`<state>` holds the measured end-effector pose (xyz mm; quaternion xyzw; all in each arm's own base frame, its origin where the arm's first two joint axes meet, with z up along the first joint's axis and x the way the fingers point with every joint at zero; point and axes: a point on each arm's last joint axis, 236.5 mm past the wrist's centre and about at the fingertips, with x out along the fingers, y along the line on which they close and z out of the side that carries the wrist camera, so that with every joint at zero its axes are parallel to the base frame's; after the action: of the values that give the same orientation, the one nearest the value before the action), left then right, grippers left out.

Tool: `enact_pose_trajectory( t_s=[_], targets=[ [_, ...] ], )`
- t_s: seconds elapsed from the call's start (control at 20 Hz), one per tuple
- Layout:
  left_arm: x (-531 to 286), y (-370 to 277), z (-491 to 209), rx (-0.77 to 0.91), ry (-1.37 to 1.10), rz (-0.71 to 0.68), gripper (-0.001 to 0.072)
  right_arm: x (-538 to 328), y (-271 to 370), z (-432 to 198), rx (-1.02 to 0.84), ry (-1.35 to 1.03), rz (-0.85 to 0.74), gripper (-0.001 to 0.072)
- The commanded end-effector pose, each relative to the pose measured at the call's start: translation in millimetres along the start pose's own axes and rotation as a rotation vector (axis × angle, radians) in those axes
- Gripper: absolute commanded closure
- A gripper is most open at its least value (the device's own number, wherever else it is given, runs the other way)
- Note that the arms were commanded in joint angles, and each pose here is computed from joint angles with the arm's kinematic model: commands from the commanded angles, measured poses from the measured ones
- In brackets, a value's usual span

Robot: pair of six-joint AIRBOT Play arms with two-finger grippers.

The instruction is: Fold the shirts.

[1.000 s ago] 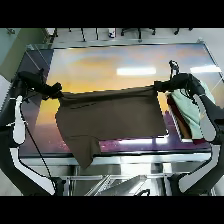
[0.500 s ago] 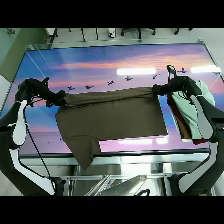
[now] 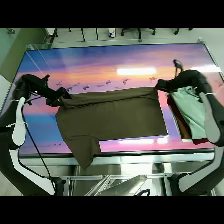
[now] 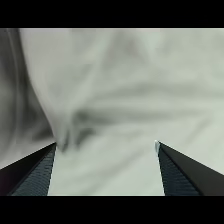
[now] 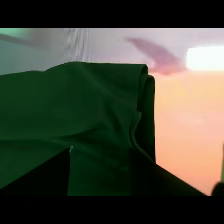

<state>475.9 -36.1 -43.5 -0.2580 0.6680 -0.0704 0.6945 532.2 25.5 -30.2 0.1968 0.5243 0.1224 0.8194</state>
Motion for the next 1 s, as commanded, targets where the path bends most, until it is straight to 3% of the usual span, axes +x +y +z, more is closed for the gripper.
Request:
enact_pose_trajectory(
  t_s=[0.0,0.2,0.6,0.95],
  targets=[
    [-51.8,-6.9,-29.2,0.015,0.064,0.031,0.0002,-72.6,-3.8,-21.9,0.028,0.088,0.041,0.0303],
    [-83.4,39.0,-105.0,0.027,0.063,0.260,0.0003,-115.3,-35.8,-94.4,0.090,0.166,0.044,0.0304],
    [12.2,51.7,-280.5,-0.149,0.084,0.035,0.0002,-105.2,-60.2,-158.1,0.248,0.133,0.108,0.0298],
    [54.7,73.6,-297.4,-0.252,0.008,0.016,0.0003,-102.6,-50.0,-152.2,0.259,0.114,0.147,0.0299]
  ],
)
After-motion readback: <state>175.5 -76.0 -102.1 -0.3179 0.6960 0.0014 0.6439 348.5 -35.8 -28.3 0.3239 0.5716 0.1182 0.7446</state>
